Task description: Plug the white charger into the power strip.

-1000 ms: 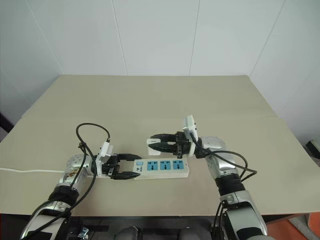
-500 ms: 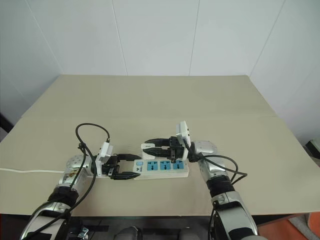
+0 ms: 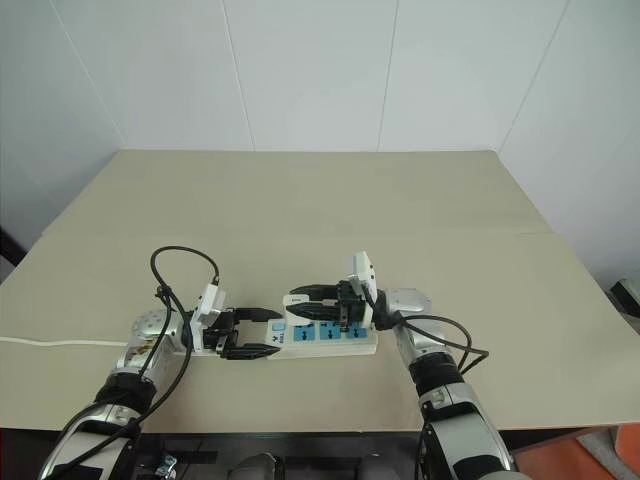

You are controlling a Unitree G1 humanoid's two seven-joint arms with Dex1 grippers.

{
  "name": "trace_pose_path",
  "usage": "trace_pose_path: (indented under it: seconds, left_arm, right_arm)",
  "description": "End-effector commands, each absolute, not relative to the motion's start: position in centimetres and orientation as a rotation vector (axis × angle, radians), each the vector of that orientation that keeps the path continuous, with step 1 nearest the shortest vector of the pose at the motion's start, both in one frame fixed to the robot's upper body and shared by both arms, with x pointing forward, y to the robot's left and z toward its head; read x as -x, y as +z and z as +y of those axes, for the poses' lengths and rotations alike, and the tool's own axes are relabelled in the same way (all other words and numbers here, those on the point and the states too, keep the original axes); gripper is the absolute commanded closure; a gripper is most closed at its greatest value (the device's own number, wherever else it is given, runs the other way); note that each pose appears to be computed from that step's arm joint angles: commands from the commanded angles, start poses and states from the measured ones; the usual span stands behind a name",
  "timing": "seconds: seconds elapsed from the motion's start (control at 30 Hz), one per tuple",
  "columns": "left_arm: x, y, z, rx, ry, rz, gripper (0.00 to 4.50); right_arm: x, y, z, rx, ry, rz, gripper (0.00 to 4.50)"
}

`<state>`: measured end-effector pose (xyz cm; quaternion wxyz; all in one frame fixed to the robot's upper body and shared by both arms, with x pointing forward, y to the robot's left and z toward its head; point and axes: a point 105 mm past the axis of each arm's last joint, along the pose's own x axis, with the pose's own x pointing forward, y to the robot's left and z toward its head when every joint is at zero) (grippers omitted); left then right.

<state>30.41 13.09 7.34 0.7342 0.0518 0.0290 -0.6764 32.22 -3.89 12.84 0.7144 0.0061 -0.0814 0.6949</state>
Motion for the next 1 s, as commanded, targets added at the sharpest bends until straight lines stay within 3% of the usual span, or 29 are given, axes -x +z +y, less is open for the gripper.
trace_pose_path:
  seconds: [0.03, 1.0]
  left_arm:
    - [-29.8, 6.0, 13.2, -0.128, -1.503, 0.141, 1.36]
    - [-29.8, 5.9, 13.1, -0.142, -1.507, 0.140, 1.36]
  right_arm:
    - [-32.4, 13.9, -3.9, 0.011, 1.539, -0.234, 3.37]
    - [-32.0, 12.0, -4.8, 0.042, 1.520, -0.157, 3.37]
